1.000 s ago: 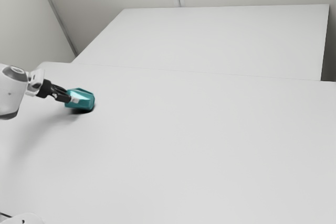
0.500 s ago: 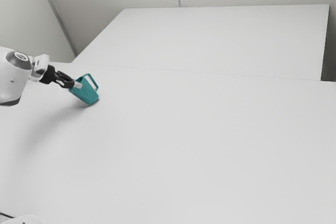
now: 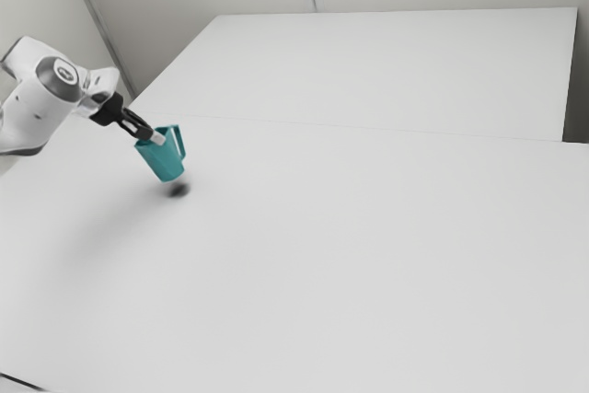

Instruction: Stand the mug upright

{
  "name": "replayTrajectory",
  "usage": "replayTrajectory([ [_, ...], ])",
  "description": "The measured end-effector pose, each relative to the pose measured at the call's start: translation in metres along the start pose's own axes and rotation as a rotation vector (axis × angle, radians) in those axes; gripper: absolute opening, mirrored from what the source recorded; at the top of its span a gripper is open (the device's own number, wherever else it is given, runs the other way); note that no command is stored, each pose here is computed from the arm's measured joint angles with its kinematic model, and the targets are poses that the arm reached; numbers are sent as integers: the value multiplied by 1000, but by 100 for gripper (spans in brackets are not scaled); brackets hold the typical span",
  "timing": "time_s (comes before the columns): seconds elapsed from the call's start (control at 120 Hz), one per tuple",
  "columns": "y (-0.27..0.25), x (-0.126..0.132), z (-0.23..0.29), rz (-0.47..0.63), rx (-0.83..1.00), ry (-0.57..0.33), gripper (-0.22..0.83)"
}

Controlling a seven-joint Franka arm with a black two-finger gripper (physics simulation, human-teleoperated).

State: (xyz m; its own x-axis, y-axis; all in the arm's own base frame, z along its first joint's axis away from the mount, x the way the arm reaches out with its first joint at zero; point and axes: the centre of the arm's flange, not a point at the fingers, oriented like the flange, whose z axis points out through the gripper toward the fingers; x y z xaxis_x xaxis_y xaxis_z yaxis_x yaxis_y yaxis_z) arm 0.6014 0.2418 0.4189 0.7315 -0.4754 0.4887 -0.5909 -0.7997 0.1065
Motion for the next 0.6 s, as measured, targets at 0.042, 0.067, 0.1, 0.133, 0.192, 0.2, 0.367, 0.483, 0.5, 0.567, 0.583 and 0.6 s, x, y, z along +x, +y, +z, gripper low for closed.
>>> replayTrajectory([
  [0.042,10,8,2,4,-4,-39,-17],
  [0.067,16,12,5,4,-8,-61,-17],
  [0.1,25,17,9,9,-15,-92,-17],
  [0.133,33,23,14,14,-21,-122,-17],
  [0.192,44,29,23,9,-30,-171,-17],
  [0.2,45,30,24,7,-31,-176,-17],
  [0.367,60,35,43,-59,-48,-251,-17],
  [0.483,60,32,58,-120,-62,-280,-17],
  [0.5,61,32,59,-127,-62,-283,-17],
  [0.567,61,32,63,-156,-64,-291,-17],
  [0.583,61,32,64,-161,-63,-295,-14],
  [0.6,61,33,64,-164,-61,-298,-10],
])
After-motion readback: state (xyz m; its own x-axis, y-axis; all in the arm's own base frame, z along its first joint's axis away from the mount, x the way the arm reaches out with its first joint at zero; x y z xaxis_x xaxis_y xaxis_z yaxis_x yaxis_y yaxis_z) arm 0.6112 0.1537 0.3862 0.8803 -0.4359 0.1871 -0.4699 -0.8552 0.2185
